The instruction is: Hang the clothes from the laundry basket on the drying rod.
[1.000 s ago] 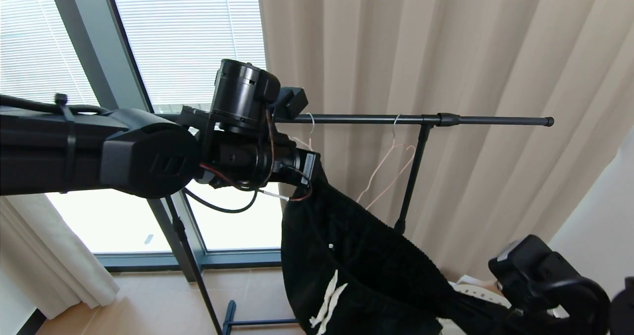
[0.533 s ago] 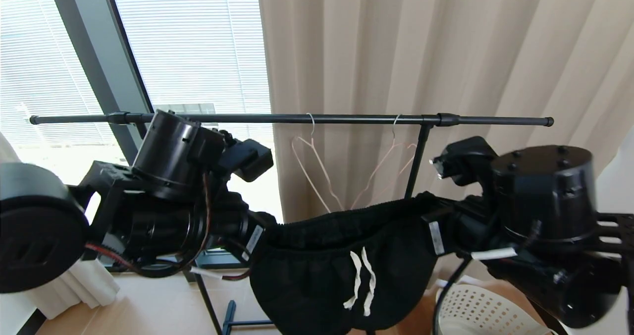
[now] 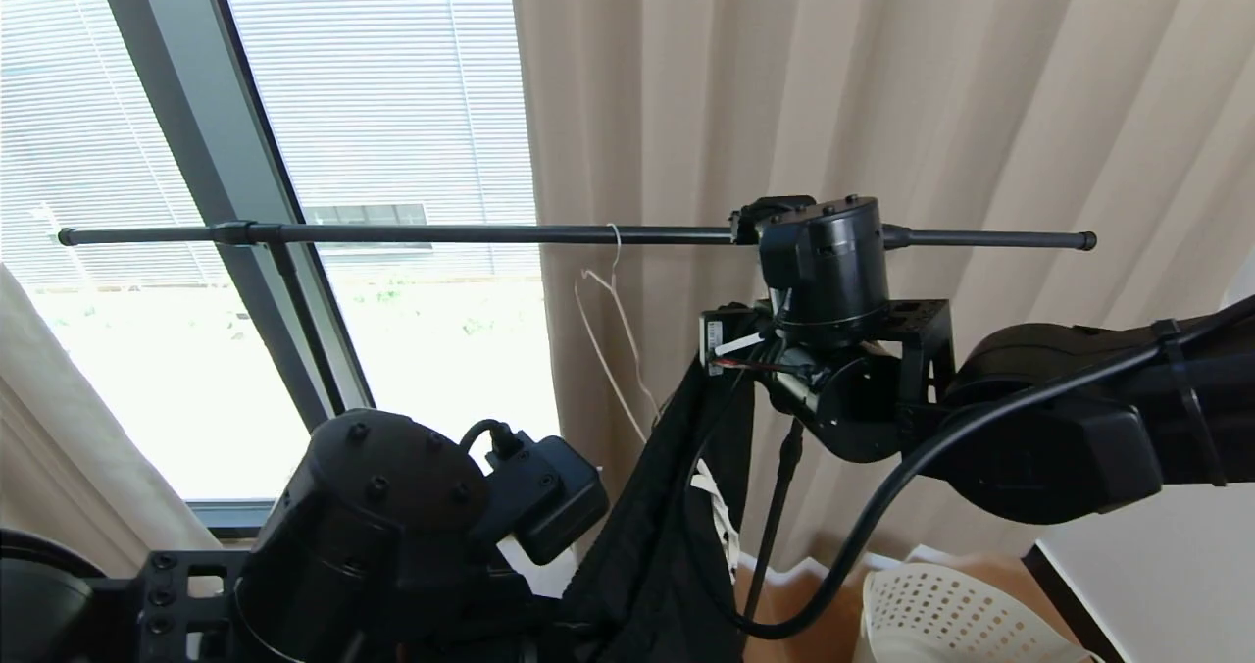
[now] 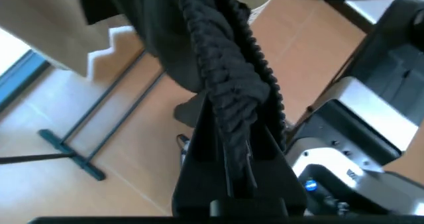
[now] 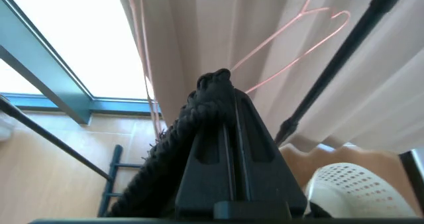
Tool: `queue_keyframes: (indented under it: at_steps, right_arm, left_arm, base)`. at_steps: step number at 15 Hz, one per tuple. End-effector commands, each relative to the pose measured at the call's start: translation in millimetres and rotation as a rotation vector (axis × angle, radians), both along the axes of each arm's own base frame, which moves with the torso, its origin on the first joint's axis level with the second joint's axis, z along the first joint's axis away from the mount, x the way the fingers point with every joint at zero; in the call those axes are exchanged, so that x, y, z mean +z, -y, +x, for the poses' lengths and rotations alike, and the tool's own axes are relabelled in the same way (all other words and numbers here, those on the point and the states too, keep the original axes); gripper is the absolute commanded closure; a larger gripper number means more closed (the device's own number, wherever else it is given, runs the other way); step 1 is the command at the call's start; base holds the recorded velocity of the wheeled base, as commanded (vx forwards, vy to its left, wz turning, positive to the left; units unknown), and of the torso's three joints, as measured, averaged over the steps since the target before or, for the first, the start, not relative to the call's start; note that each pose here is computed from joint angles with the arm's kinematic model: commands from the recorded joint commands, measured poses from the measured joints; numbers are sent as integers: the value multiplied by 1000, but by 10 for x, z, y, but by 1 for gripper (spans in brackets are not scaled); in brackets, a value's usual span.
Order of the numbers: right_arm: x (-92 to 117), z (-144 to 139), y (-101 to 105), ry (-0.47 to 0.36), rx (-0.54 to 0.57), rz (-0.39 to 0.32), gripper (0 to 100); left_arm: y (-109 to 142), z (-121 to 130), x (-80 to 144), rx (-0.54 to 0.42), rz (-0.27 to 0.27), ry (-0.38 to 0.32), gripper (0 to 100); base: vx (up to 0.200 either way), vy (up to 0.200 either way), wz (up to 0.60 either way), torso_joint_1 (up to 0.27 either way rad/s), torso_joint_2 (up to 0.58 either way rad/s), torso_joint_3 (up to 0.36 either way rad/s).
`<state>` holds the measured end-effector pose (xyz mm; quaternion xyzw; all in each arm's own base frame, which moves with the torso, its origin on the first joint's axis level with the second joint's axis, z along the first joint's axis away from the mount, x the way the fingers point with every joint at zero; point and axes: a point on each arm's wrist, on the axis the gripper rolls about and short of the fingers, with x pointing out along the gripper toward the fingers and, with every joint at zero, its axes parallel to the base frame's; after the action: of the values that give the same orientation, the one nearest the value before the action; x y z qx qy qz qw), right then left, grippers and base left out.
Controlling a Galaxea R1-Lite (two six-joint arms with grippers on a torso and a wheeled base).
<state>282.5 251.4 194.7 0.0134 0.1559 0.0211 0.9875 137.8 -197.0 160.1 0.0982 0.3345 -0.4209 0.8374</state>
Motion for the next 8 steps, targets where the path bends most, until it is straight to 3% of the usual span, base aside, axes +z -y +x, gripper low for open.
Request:
queue_keyframes:
  at_steps: [1, 3, 5, 8]
  right_arm:
    - [-120, 73, -134, -15, 7, -1, 100]
    - [-96, 0, -188, -14, 22, 28, 100]
    - [-74, -16, -180, -11, 21, 39, 100]
    - [44, -65, 10, 1, -7, 58, 100]
  left_arm:
    - [211, -46, -60, -30, -17, -44, 100]
    - [448, -71, -3, 0, -98, -99, 100]
    - [513, -44, 40, 36, -133, -126, 100]
    - [424, -48, 6, 85, -98, -117, 100]
  base:
    - [0, 0, 0, 0, 0, 0]
    - [0, 0, 0, 0, 0, 0]
    - [0, 0, 0, 0, 0, 0]
    - [0, 0, 0, 0, 0, 0]
